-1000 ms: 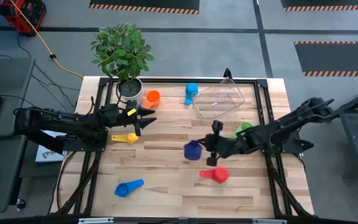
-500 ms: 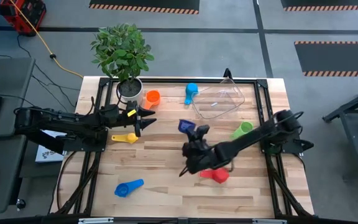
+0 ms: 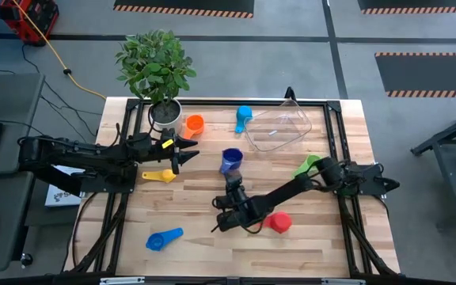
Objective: Nest measuring cups in basket
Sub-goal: Move the violet measuring cup to the center of the table, then move the red measuring cup to the left side of the table
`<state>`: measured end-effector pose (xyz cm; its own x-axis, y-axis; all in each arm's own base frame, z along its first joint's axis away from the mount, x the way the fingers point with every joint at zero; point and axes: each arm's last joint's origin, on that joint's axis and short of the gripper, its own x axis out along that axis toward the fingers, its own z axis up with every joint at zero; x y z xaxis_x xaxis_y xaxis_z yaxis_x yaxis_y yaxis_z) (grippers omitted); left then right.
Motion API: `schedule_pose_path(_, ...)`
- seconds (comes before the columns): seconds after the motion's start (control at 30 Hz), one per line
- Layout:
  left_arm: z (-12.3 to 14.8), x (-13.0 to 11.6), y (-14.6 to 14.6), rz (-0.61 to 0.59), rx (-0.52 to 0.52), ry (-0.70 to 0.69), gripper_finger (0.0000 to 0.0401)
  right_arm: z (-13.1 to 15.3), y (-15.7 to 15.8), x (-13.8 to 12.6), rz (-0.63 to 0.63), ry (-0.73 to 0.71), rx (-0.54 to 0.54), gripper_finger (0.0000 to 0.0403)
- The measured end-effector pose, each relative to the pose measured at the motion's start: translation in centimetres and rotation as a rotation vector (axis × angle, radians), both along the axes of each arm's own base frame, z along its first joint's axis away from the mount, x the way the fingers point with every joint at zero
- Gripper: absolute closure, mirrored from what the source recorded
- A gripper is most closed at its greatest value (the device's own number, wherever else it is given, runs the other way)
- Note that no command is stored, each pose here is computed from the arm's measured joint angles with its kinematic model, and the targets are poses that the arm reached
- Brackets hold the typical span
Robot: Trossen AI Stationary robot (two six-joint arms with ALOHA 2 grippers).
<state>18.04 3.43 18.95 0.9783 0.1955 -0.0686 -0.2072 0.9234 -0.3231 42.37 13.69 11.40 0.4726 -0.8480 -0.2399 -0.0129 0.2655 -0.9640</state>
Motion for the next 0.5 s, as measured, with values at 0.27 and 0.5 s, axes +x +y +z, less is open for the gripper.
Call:
schedule_pose_path(0.27,0.0,0.0,0.0,0.000,-0.001,0.003,0.0199,-0.4,1.1,0.8,0.074,-0.004,0.156,0.0403)
schedule_pose_path(0.5,-0.1,0.0,0.0,0.000,-0.007,0.007,0.0199,0.2,2.2,1.1,0.126,0.001,0.259,0.0386)
